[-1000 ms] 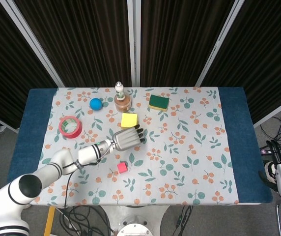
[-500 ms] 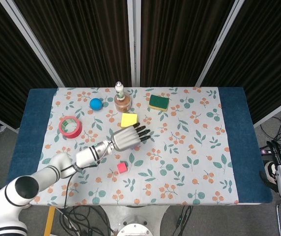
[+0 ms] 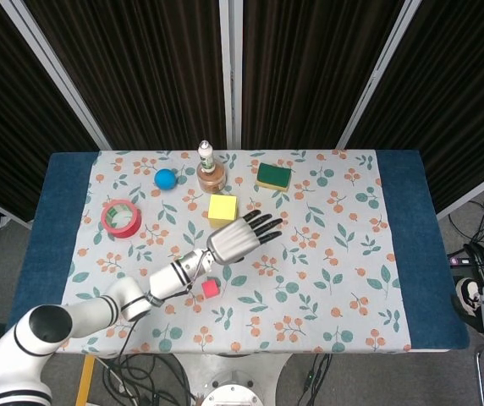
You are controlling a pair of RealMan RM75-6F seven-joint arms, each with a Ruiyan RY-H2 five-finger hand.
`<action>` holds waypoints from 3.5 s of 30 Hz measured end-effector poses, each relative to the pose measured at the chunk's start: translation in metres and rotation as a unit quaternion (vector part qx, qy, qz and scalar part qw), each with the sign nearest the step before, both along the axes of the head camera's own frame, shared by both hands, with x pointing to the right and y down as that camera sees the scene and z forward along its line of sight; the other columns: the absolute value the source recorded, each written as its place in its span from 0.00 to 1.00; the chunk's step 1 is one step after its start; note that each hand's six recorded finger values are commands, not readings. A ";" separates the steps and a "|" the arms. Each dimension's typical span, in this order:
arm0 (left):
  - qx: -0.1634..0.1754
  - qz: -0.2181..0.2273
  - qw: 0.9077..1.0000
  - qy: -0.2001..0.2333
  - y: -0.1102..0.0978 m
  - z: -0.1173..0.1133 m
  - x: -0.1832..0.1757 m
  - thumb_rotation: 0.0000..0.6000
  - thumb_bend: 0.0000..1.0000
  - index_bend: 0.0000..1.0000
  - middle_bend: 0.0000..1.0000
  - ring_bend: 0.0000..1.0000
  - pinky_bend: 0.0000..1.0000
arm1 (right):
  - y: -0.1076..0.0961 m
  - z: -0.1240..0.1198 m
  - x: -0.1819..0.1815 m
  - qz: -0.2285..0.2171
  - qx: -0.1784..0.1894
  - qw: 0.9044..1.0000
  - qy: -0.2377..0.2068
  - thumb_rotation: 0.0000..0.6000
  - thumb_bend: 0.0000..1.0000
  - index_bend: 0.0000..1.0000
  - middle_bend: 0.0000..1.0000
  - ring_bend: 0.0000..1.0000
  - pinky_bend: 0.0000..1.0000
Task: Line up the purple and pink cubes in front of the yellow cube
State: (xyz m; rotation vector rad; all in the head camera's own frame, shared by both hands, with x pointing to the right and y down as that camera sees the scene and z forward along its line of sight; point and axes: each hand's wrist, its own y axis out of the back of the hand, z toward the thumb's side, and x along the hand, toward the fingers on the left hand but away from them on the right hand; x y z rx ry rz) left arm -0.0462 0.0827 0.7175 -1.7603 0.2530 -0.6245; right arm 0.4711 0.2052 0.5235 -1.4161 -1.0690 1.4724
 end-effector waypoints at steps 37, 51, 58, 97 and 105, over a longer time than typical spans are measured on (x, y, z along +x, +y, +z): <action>0.070 0.007 0.993 -0.091 -0.001 0.035 -0.028 1.00 0.02 0.13 0.05 0.07 0.15 | 0.002 -0.001 0.000 0.000 0.004 1.000 -0.007 1.00 0.20 0.03 0.06 0.00 0.10; 0.098 0.012 0.989 -0.110 0.002 0.041 -0.039 1.00 0.02 0.13 0.03 0.07 0.15 | 0.003 -0.002 -0.001 -0.002 0.006 1.000 -0.006 1.00 0.20 0.03 0.06 0.00 0.10; 0.107 0.011 0.987 -0.116 -0.003 0.043 -0.035 1.00 0.02 0.12 0.03 0.07 0.15 | 0.003 -0.002 0.000 0.000 0.006 1.000 -0.004 1.00 0.20 0.03 0.06 0.00 0.10; 0.065 0.002 0.997 -0.034 0.001 -0.004 -0.063 1.00 0.12 0.21 0.05 0.07 0.15 | 0.001 -0.003 -0.003 -0.010 0.009 1.000 -0.011 1.00 0.20 0.03 0.06 0.00 0.10; 0.010 0.063 0.997 -0.044 0.039 -0.036 -0.097 1.00 0.17 0.27 0.05 0.07 0.15 | 0.001 -0.001 -0.008 -0.017 0.008 1.000 -0.017 1.00 0.20 0.03 0.06 0.00 0.10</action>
